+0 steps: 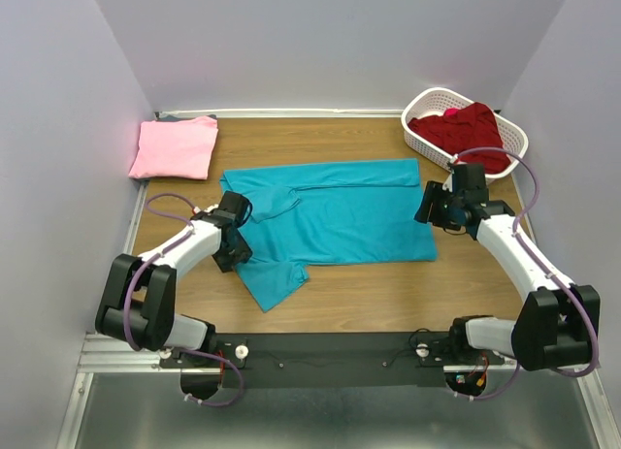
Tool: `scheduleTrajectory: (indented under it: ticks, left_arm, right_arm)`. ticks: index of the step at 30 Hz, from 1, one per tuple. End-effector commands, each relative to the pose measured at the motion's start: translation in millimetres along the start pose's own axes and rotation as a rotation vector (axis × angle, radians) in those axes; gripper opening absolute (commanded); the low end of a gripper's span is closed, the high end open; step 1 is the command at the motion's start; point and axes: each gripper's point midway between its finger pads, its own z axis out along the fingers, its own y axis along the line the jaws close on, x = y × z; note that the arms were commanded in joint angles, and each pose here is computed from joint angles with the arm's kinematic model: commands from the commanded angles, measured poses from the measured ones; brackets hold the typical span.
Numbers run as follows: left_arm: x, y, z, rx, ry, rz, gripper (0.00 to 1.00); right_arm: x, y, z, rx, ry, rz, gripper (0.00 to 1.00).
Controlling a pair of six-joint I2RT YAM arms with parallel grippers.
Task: Fold and stack the t-shirts
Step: Fold the tshirt
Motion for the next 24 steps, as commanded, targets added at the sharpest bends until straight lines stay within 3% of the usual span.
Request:
scheduleTrajectory:
  ticks: [1,10,16,24]
  left_arm:
    - [18,6,11,-0.034,0.067,-0.019,0.48]
    - [13,4,6,-0.03,0.041,-0.008,0.0]
    - [10,1,2,0.005,0.018,0.005,0.0]
    - [10,-4,1,0.052,0.004,0.015,0.0]
  right_arm:
    - [10,-1,-2,-0.008,0.016,0.021,0.67]
    - [35,-15,1,0.048,0.05,0.081,0.67]
    - [71,-41,2,0.181,0.131,0.142,0.68]
    - [84,-54,11,0.272,0.192,0.173,0.67]
